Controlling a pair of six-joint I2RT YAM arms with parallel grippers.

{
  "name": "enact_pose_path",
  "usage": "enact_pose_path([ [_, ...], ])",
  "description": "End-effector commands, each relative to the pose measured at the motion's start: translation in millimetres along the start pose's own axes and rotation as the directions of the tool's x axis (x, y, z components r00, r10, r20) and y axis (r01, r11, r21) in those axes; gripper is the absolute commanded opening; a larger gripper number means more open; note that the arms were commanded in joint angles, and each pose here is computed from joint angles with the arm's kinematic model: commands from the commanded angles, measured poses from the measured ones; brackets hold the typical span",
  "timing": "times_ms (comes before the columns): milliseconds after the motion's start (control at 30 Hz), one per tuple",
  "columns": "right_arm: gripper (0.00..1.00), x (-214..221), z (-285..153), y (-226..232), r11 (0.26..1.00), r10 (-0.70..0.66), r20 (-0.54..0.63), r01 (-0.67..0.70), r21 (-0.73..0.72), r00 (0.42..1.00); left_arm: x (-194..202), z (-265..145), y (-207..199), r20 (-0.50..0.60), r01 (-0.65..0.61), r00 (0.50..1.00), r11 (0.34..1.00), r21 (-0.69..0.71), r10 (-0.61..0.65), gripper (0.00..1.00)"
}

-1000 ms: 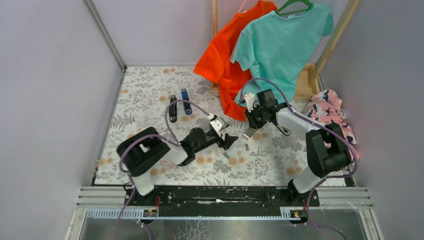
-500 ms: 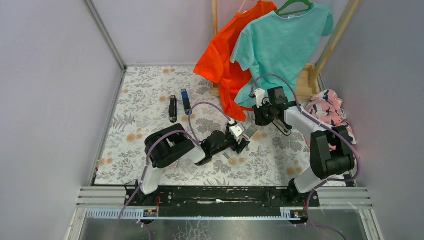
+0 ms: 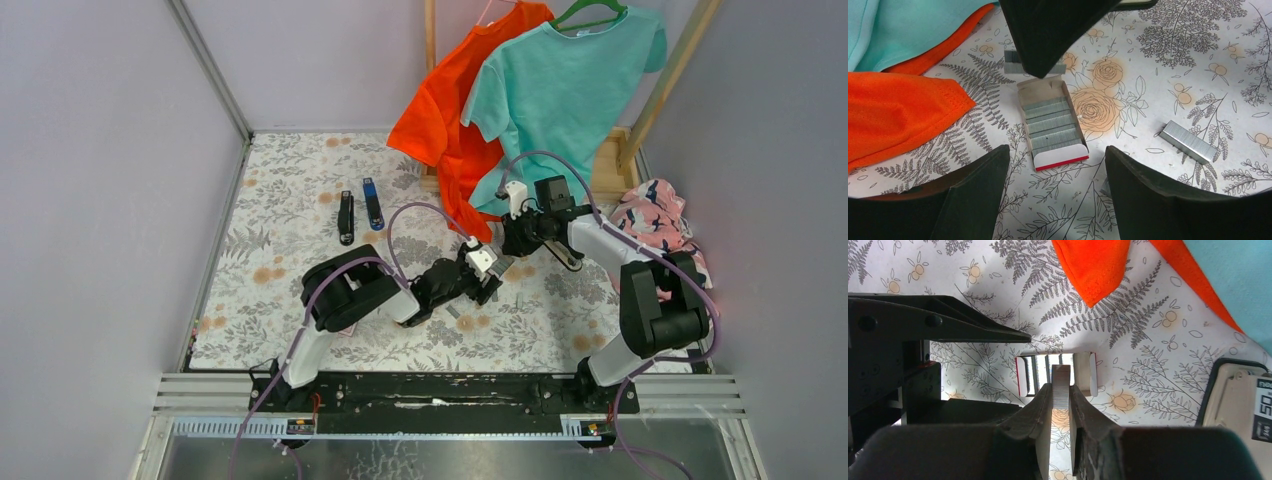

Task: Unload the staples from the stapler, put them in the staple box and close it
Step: Place the staple in the staple box.

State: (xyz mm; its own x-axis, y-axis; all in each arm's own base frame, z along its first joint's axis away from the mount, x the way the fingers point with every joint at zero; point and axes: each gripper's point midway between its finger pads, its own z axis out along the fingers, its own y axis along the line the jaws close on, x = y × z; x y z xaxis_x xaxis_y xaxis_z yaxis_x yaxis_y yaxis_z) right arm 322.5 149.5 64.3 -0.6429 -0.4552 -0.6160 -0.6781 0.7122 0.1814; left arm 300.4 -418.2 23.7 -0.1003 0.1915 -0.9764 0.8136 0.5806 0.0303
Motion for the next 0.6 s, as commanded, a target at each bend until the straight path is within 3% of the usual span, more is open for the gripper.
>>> enact_pose_path([
  [0, 0.21, -0.7, 6.2, 4.6, 0.999, 0.015, 0.0, -0.015, -0.045, 1.0, -3.7, 7.5, 3.8, 0.016, -0.013, 1.0, 1.0, -0.019, 0.013, 0.77],
  [567, 0.21, -3.9, 3.3, 1.8, 1.0, 0.017, 0.003, -0.017, -0.024, 1.0, -9.1, 5.1, 8.2, -0.048, 0.026, 0.999, 1.0, -0.009, -0.026, 0.76],
])
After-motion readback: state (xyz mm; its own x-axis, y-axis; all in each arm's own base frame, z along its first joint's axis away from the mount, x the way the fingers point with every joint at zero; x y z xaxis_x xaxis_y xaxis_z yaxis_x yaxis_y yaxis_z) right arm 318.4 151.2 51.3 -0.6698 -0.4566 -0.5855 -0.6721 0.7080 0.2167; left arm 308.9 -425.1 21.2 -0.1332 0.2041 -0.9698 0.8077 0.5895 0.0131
